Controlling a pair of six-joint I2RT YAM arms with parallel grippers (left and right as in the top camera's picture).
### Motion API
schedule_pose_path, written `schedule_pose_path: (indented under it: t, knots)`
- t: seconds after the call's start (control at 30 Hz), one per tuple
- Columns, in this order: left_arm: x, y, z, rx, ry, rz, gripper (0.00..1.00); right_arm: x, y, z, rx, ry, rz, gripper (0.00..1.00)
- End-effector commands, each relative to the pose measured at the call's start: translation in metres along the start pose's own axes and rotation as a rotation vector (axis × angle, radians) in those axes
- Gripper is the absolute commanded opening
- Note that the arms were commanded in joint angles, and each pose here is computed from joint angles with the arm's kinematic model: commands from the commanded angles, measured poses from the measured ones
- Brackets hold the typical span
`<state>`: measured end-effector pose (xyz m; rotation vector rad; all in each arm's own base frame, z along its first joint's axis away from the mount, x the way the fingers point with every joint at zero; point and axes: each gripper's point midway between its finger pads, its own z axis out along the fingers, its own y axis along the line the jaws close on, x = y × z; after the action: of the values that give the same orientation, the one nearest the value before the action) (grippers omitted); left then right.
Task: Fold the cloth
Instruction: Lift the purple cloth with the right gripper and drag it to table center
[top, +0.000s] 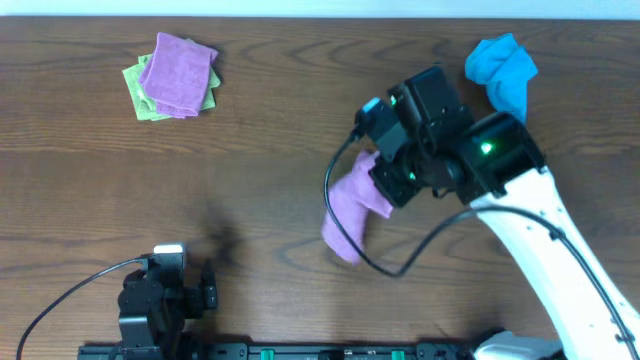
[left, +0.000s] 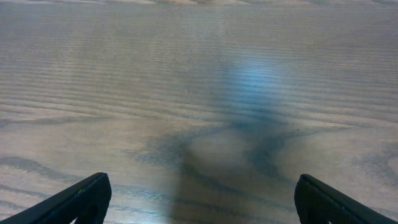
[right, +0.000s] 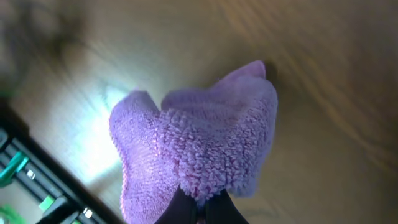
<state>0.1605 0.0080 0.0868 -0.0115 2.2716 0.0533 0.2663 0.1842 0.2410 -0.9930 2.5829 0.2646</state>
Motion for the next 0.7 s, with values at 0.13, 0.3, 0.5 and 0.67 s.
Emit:
schedule_pose_path:
  t: [0.13,0.3,0.5,0.67]
  knots:
    - [0.016,0.001,0.002,-0.008,0.059,0.049,0.95,0.053,0.03,0.001,-0.048,-0.01,0.01,0.02]
    - [0.016,0.001,0.002,-0.008,0.059,0.049,0.96,0.084,0.045,0.001,-0.09,-0.047,0.035,0.01]
    - [0.016,0.001,0.002,-0.008,0.059,0.048,0.95,0.067,0.045,0.004,-0.086,-0.132,0.024,0.01]
    - [0.016,0.001,0.002,-0.008,0.059,0.048,0.95,0.027,0.036,0.041,-0.071,-0.173,-0.004,0.01]
